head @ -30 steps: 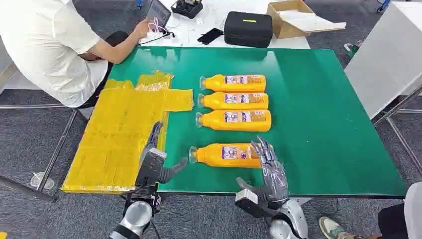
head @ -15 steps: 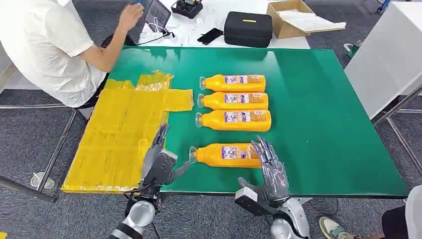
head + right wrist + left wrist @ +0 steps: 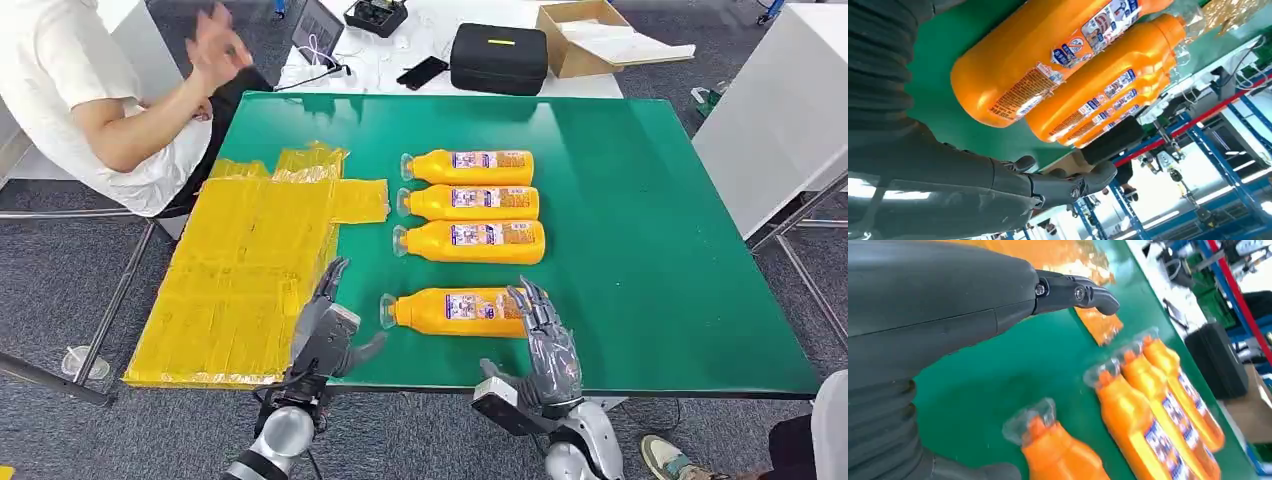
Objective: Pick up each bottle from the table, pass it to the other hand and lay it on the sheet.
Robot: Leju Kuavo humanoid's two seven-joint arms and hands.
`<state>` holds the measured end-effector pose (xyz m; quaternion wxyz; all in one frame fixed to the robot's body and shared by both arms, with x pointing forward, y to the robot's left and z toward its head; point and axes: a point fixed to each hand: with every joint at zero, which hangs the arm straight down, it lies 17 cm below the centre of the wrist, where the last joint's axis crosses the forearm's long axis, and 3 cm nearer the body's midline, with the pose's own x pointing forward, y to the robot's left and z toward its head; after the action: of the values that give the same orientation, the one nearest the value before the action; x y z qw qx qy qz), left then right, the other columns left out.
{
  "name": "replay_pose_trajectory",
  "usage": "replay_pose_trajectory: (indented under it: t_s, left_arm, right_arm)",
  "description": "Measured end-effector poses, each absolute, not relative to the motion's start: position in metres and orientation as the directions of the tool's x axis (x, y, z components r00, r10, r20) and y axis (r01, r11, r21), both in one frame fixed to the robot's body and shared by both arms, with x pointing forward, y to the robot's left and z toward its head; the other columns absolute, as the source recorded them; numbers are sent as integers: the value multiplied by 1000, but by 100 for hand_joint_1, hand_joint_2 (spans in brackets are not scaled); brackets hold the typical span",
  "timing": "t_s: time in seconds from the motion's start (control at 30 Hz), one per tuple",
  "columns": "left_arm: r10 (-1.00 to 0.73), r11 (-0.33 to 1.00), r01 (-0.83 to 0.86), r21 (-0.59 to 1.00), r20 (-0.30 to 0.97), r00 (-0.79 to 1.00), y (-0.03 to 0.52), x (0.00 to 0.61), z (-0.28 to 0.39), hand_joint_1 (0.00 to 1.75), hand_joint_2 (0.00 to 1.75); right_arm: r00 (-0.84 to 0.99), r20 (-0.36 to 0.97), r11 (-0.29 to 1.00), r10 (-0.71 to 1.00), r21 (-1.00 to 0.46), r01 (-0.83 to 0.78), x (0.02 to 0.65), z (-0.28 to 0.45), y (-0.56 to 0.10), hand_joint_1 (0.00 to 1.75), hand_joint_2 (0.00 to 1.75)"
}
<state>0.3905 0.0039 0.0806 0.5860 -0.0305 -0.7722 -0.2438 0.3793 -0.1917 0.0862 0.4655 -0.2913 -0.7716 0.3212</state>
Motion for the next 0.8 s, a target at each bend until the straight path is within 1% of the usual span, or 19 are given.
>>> replay_pose_trajectory:
  t_s: [0.43, 0.47, 0.53, 0.8]
  left_arm:
    - [-228, 882, 337, 329, 924, -306, 4, 390, 80, 0, 175]
    - [-229, 882, 336, 330, 924, -306, 4, 390, 80, 0, 175]
    - [-232, 875, 351, 333, 925, -300, -1, 389, 78, 0, 175]
    - [-219, 868, 374, 327, 928, -302, -11, 390, 81, 0, 175]
  right_arm:
    - [-379, 535, 617, 755, -776, 135, 380, 79, -195, 0, 175]
    - [-372, 530, 608, 762, -783, 129, 381, 76, -196, 0, 175]
    - [-316, 479, 517, 819, -855, 45, 400, 54, -209, 0, 175]
    - [-282, 446, 456, 850, -889, -30, 431, 44, -223, 0, 175]
